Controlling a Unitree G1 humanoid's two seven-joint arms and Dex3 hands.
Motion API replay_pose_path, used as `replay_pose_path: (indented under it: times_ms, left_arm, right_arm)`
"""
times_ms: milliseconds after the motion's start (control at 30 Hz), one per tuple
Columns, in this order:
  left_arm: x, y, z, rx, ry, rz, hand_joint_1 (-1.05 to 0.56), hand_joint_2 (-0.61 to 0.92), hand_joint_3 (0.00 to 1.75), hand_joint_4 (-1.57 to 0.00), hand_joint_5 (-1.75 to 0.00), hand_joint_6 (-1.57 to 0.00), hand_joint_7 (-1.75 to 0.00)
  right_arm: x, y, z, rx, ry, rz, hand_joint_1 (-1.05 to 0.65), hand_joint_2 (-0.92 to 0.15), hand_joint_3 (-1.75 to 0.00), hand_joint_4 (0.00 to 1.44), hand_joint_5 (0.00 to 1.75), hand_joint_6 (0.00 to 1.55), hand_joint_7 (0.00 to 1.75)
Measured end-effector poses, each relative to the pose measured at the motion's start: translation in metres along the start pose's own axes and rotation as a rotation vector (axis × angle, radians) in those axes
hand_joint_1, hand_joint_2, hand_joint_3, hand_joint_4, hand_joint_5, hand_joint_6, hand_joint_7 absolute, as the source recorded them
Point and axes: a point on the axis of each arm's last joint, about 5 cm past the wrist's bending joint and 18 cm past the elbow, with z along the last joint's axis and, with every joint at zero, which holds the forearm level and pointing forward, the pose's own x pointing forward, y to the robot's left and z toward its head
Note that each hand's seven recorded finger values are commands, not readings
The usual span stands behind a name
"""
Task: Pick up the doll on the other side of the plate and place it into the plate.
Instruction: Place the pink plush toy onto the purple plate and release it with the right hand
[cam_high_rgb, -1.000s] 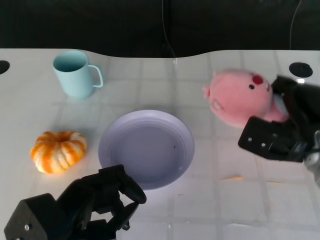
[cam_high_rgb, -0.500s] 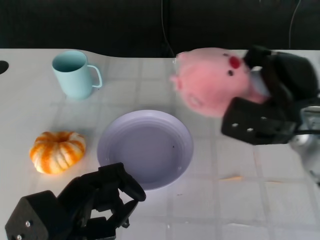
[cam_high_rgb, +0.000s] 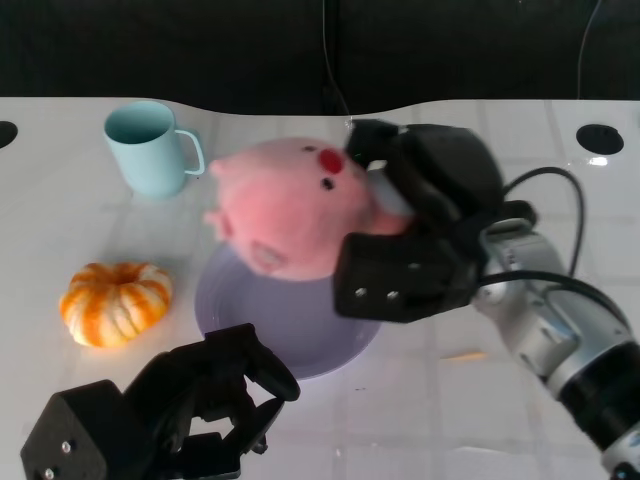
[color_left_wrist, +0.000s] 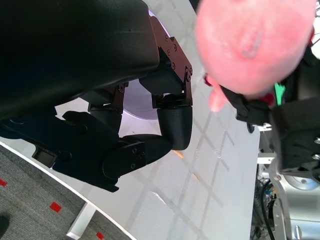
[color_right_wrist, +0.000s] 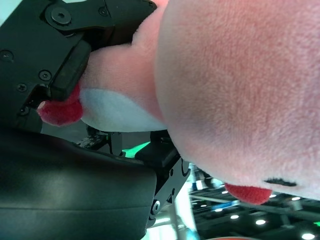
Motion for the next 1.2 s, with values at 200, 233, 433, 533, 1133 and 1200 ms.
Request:
replay_pose_path:
  times_ms: [200,233,433,533,1133,1200]
  left_arm:
    - [0.001,-0.002,0.0,0.003,0.001,-0.007,-0.27,0.71,0.86,-0.62,-1.75,-0.62,-1.42]
    - [0.001,-0.002,0.0,0.003,0.0,-0.007,-0.27,0.7,0.87,-0.63,-1.75,-0.62,-1.42]
    - [0.001,-0.003,0.0,0.003,-0.001,-0.008,-0.28,0.7,0.87,-0.62,-1.75,-0.61,-1.43]
    - [0.001,-0.003,0.0,0.009,0.001,-0.008,-0.28,0.7,0.88,-0.62,-1.75,-0.61,-1.43]
    - [0.001,-0.003,0.0,0.019,0.004,-0.005,-0.29,0.69,0.87,-0.62,-1.75,-0.6,-1.44]
    - [0.001,-0.003,0.0,0.019,0.005,-0.005,-0.29,0.69,0.87,-0.62,-1.75,-0.6,-1.43]
  right_arm:
    - [0.005,0.017,0.016,0.03,-0.043,0.075,-0.22,-0.45,-1.04,0.96,1.75,0.74,1.67]
    - [0.006,0.019,0.018,0.029,-0.046,0.085,-0.22,-0.45,-0.99,0.95,1.75,0.75,1.65]
    - [0.013,0.025,0.028,0.02,-0.057,0.127,-0.19,-0.5,-0.94,0.91,1.75,0.76,1.55]
    - [0.014,0.027,0.029,0.023,-0.052,0.14,-0.21,-0.55,-0.75,0.89,1.75,0.8,1.28]
    - [0.016,-0.013,0.031,-0.087,-0.055,0.436,-0.89,-0.92,-0.27,0.14,0.09,0.16,0.0]
    - [0.014,-0.019,0.032,-0.094,-0.071,0.44,-0.9,-0.92,-0.27,0.13,0.08,0.16,0.0]
